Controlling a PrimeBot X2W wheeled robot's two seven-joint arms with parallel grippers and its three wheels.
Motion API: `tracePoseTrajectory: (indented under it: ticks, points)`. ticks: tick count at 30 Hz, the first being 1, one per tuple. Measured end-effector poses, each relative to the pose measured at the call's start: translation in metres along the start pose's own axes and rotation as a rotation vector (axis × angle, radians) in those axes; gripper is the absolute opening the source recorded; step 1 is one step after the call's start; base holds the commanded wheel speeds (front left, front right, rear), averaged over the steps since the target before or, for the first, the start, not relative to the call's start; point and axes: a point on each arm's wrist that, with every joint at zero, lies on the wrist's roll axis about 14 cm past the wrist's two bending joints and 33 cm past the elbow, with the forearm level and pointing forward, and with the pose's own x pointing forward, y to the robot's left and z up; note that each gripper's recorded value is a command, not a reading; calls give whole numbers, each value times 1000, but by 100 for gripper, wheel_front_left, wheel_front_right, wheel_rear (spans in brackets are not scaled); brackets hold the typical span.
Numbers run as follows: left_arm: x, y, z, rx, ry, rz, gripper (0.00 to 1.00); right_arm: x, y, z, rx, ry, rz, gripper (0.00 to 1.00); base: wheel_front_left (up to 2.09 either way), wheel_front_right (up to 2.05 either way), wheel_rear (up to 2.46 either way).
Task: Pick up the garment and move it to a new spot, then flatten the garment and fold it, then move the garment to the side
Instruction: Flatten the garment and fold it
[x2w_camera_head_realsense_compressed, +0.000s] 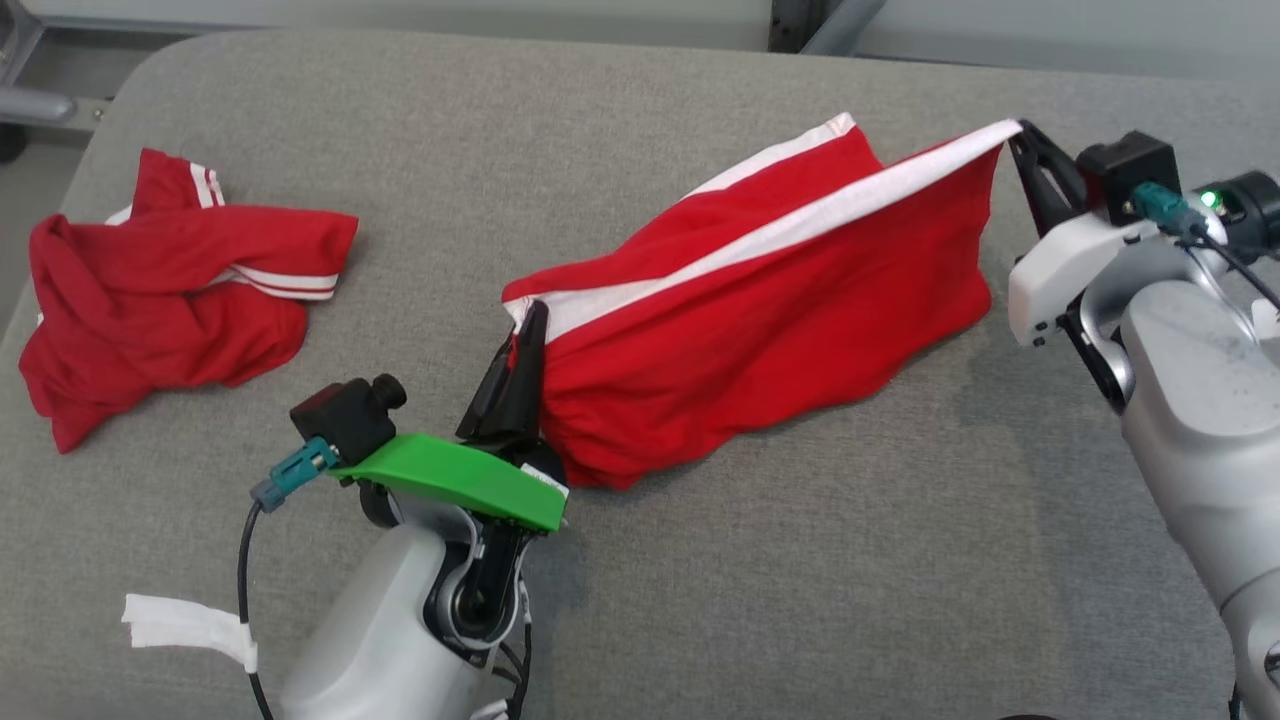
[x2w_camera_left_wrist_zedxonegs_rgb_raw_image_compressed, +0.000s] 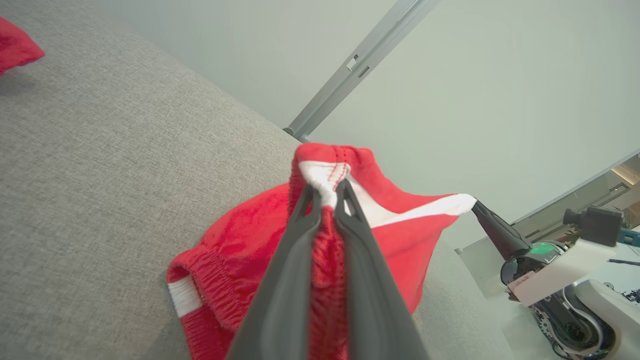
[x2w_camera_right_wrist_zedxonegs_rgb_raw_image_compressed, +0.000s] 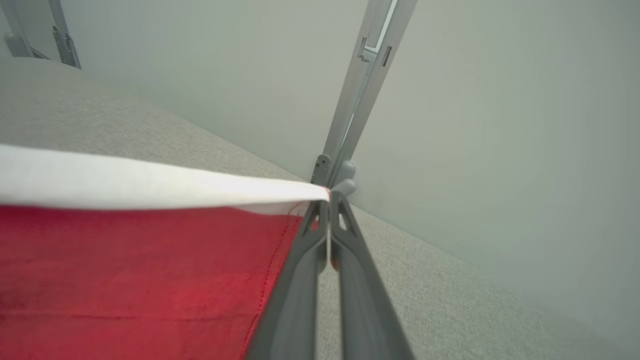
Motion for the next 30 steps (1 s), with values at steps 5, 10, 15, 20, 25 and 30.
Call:
tracePoseTrajectory:
  ticks: [5,10,15,20,25,30]
  points:
    - [14,23,1,-34,-4,56,0,41,11,-19,-32,38,56,0,0,0,0]
    - [23,41,-7,-78,14,96,0,75,30,-38,-54,63,118,0,0,0,0]
    - [27,59,-11,-92,23,141,0,98,45,-61,-54,99,161,0,0,0,0]
    - [26,76,-11,-78,24,181,0,114,59,-74,-43,114,190,0,0,0,0]
    - [30,78,-12,-9,40,170,100,121,67,-83,-24,122,199,100,0,0,0]
    - [32,81,-6,57,28,167,100,117,56,-76,2,96,162,100,0,0,0]
